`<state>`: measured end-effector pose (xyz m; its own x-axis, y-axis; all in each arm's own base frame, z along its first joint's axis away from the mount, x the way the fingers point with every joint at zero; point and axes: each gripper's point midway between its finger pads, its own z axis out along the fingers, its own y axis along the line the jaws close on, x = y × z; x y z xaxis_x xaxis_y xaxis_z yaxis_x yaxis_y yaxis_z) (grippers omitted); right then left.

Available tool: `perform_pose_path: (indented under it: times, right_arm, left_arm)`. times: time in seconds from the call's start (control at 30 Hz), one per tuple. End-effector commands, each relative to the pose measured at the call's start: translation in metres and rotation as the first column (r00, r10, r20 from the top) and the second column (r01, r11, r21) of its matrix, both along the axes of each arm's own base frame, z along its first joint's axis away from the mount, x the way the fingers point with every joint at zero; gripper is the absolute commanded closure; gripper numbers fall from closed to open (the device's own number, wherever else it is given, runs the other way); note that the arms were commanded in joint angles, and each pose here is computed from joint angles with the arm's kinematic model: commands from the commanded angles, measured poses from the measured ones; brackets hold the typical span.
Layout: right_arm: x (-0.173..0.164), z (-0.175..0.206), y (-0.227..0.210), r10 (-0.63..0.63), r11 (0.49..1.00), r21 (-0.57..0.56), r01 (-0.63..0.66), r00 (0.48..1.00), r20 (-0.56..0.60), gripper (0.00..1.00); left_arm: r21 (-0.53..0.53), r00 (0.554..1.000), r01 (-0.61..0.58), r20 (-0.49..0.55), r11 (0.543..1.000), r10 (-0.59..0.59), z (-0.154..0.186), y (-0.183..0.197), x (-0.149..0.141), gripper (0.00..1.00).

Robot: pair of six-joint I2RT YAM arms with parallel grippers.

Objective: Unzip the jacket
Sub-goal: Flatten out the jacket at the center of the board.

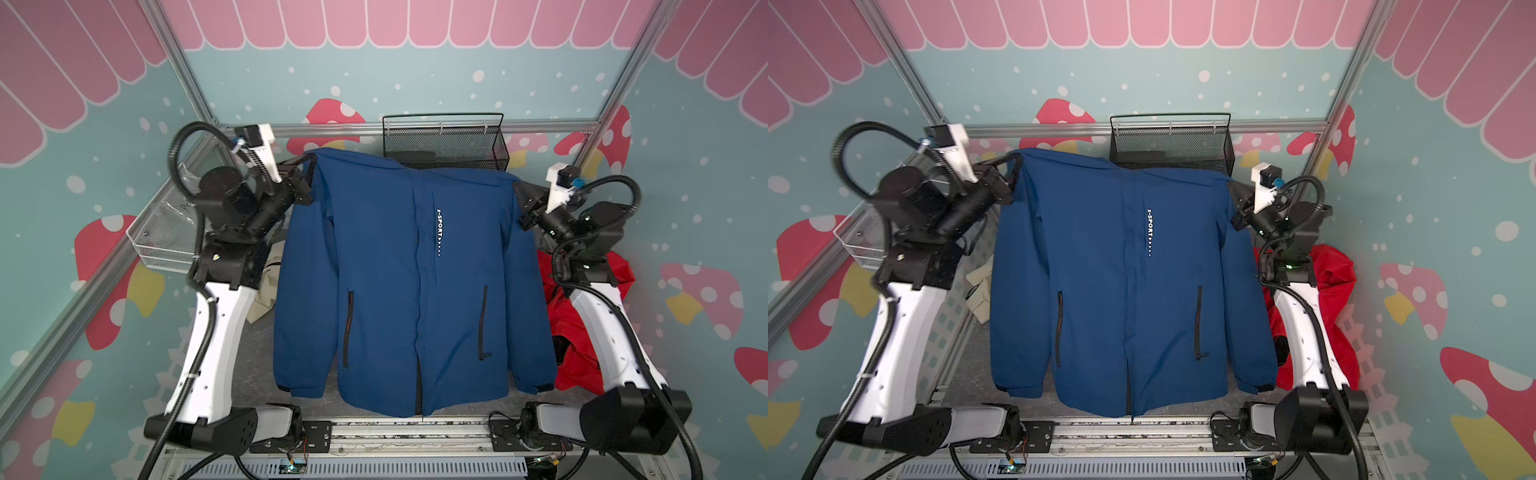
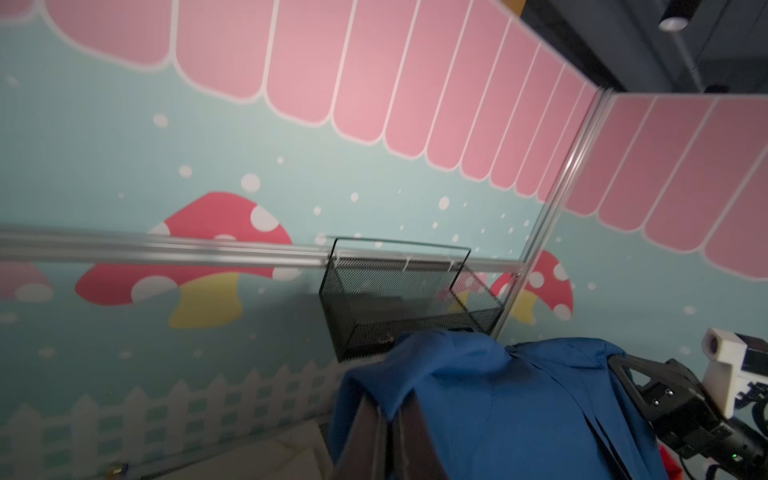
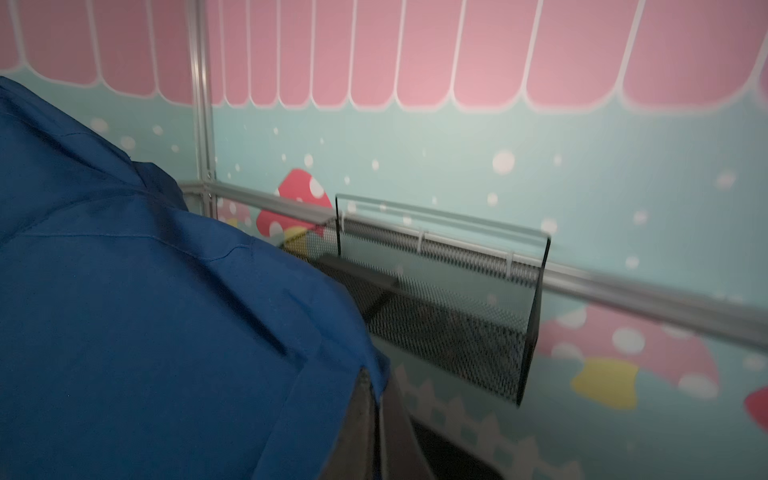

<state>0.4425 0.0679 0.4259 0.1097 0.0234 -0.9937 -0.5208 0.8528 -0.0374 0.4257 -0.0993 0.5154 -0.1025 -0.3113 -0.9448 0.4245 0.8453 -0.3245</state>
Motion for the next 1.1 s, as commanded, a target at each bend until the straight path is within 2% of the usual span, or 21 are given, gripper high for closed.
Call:
perform_pose_path:
  times: [0.0, 0.03, 0.07, 0.13, 0.23, 0.4, 0.53, 0.63, 0.73, 0.9, 1.07]
  right_arm:
    - [0.035, -0.072, -0.016, -0.092, 0.996, -0.032, 0.088, 0.98, -0.176, 0.29]
    - [0.043, -0.092, -0.02, -0.11, 0.994, -0.036, 0.105, 0.963, -0.245, 0.11]
    - [0.046, -0.107, -0.023, -0.13, 0.991, -0.031, 0.126, 0.944, -0.302, 0.06]
    - [0.045, -0.121, -0.029, -0.159, 0.986, -0.021, 0.163, 0.917, -0.366, 0.04]
    - [0.035, -0.128, -0.031, -0.166, 0.984, -0.011, 0.179, 0.886, -0.433, 0.03]
    - [0.019, -0.141, -0.021, -0.109, 0.991, 0.009, 0.132, 0.848, -0.519, 0.09]
    - [0.012, -0.151, -0.01, -0.038, 0.997, 0.037, 0.073, 0.817, -0.575, 0.22]
    - [0.004, -0.155, 0.005, 0.047, 0.997, 0.071, -0.005, 0.798, -0.601, 0.28]
    - [-0.003, -0.162, 0.02, 0.079, 0.997, 0.066, -0.049, 0.778, -0.624, 0.3]
    - [-0.012, -0.18, 0.048, 0.085, 0.996, 0.045, -0.074, 0.74, -0.667, 0.34]
    - [-0.014, -0.203, 0.092, 0.103, 0.993, 0.033, -0.112, 0.711, -0.695, 0.37]
  left_arm:
    - [0.009, 0.974, -0.006, -0.225, 1.0, 0.008, -0.099, 0.004, 0.058, 0.41]
    - [-0.011, 0.957, 0.002, -0.29, 1.0, -0.005, -0.123, 0.003, 0.069, 0.34]
    - [-0.026, 0.939, 0.0, -0.343, 1.0, -0.009, -0.143, 0.003, 0.077, 0.29]
    - [-0.038, 0.92, 0.002, -0.391, 0.999, -0.016, -0.162, 0.001, 0.081, 0.23]
    - [-0.033, 0.909, -0.024, -0.417, 0.999, 0.008, -0.169, 0.006, 0.074, 0.18]
    - [-0.029, 0.861, 0.005, -0.509, 1.0, -0.019, -0.185, 0.008, 0.059, 0.18]
    - [-0.02, 0.841, 0.109, -0.532, 0.994, -0.103, -0.194, -0.005, 0.051, 0.18]
    - [-0.025, 0.805, 0.188, -0.569, 0.982, -0.169, -0.207, -0.018, 0.048, 0.18]
    - [0.001, 0.769, 0.217, -0.617, 0.976, -0.17, -0.225, -0.028, 0.049, 0.18]
    - [0.044, 0.735, 0.234, -0.662, 0.971, -0.147, -0.251, -0.045, 0.055, 0.18]
    - [0.057, 0.695, 0.277, -0.702, 0.959, -0.159, -0.275, -0.076, 0.073, 0.17]
